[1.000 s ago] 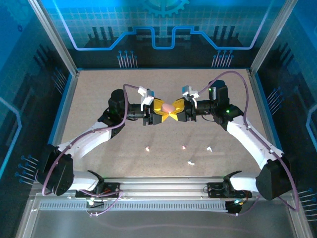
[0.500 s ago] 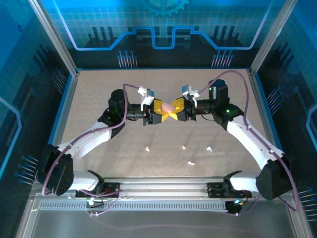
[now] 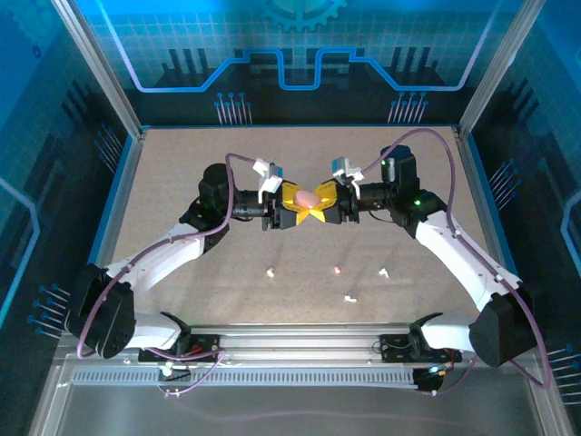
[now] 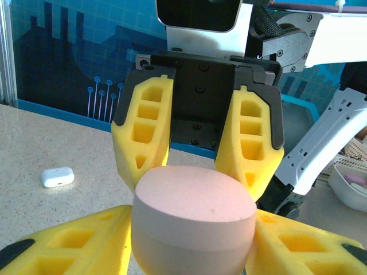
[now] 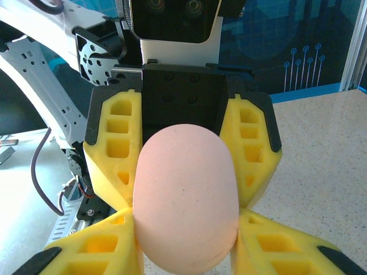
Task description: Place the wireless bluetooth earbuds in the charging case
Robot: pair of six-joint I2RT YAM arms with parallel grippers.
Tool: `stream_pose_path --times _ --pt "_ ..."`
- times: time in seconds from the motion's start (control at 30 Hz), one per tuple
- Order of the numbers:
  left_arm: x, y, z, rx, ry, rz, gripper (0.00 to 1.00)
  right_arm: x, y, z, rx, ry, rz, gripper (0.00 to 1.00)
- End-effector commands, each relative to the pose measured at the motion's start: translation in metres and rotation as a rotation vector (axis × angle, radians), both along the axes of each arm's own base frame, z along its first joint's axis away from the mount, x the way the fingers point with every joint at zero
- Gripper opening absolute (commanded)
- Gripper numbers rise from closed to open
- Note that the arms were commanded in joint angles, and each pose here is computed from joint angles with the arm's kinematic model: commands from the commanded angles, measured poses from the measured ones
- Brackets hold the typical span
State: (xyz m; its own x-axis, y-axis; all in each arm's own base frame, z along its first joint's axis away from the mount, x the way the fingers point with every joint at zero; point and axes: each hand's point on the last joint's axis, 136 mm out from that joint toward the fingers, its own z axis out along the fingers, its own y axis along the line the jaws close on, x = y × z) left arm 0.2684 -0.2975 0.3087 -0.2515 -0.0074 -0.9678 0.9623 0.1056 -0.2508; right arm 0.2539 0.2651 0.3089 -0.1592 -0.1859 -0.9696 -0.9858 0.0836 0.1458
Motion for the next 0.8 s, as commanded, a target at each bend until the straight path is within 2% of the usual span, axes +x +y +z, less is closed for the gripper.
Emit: stream_pose_path --times 0.0,0.2,0.37,0.43,0.77 --pt "-0.006 -0.001 0.019 -0.032 -0.047 -0.028 0.48 -0.006 0.004 0.009 0.008 -0.03 0.032 0.37" --pt "-0.007 -0.002 0.015 -0.018 -0.034 -0.035 0.39 -0.006 0.004 0.011 0.012 -0.032 0.033 0.37" --pt "-0.008 -0.001 0.01 0.008 -0.042 -0.035 0.33 -0.002 0.003 0.014 0.005 -0.009 0.004 0.43" --pt "-0.008 -0.001 0.005 0.026 -0.044 -0.035 0.33 0.002 0.002 0.017 0.005 0.002 -0.021 0.46" --pt "-0.012 0.001 0.0 0.039 -0.059 -0.035 0.33 0.02 -0.008 0.018 -0.002 0.056 -0.11 0.49"
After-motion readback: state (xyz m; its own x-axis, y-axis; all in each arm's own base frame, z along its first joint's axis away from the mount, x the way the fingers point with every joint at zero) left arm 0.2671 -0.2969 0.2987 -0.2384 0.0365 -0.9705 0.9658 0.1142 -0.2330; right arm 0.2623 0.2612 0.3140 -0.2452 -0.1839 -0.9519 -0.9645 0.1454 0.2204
